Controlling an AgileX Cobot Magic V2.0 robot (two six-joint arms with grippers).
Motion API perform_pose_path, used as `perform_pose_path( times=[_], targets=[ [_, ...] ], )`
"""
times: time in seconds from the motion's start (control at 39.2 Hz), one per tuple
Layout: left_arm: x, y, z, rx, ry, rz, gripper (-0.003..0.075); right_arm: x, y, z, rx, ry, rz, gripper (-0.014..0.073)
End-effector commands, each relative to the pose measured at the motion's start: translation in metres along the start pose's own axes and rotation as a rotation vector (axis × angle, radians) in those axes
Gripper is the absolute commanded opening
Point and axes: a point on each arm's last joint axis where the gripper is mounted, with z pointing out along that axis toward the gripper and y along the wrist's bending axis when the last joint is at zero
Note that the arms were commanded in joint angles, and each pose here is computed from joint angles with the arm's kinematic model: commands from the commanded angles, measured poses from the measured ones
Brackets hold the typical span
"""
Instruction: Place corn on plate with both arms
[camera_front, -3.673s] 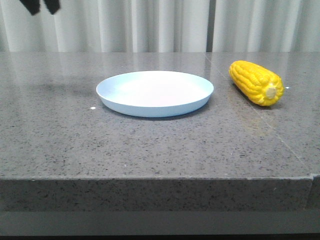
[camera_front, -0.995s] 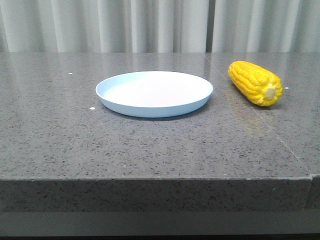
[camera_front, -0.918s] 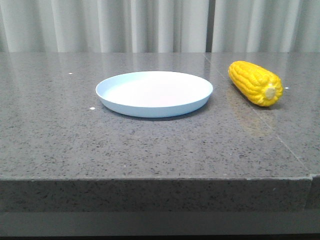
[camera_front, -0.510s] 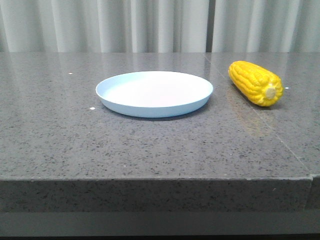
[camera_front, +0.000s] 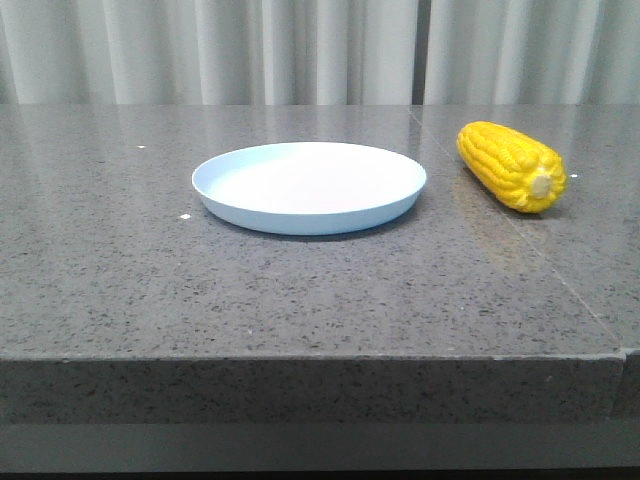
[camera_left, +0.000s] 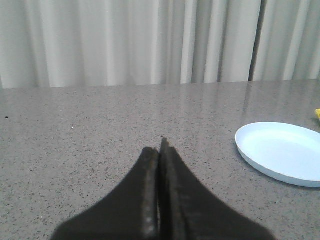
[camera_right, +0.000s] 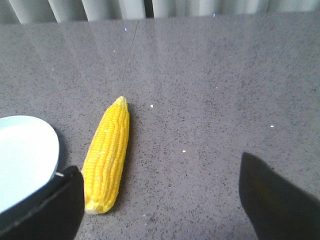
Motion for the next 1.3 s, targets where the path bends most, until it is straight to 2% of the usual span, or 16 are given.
perform_pose_path(
  times=[0.0,0.33,0.61,0.94,1.05,1.28],
  targets=[
    [-0.014,-0.001,-0.003,0.011,-0.1,-0.009,-0.002,-0.025,0.001,0.015,0.0,-0.04,0.001,0.0648],
    [-0.014,-0.001,-0.003,0.011,-0.1,-0.009,-0.002,-0.037,0.017,0.096,-0.051,0.195,-0.012,0.0648],
    [-0.014,-0.001,-0.003,0.011,-0.1,-0.009,-0.002,-0.031,0.033,0.166,-0.134,0.451,0.092,0.0648],
    [-0.014,-0.001,-0.003,0.011,-0.1,-0.009,-0.002,-0.017,0.042,0.208,-0.162,0.583,0.108,0.0639],
    [-0.014,-0.001,-0.003,0.011,-0.1,-0.009,-0.002,-0.013,0.045,0.211,-0.175,0.615,0.12,0.0578],
    [-0.014,-0.001,-0.003,0.011,-0.1,-0.009,-0.002,-0.009,0.048,0.209,-0.203,0.656,0.153,0.025]
  ],
)
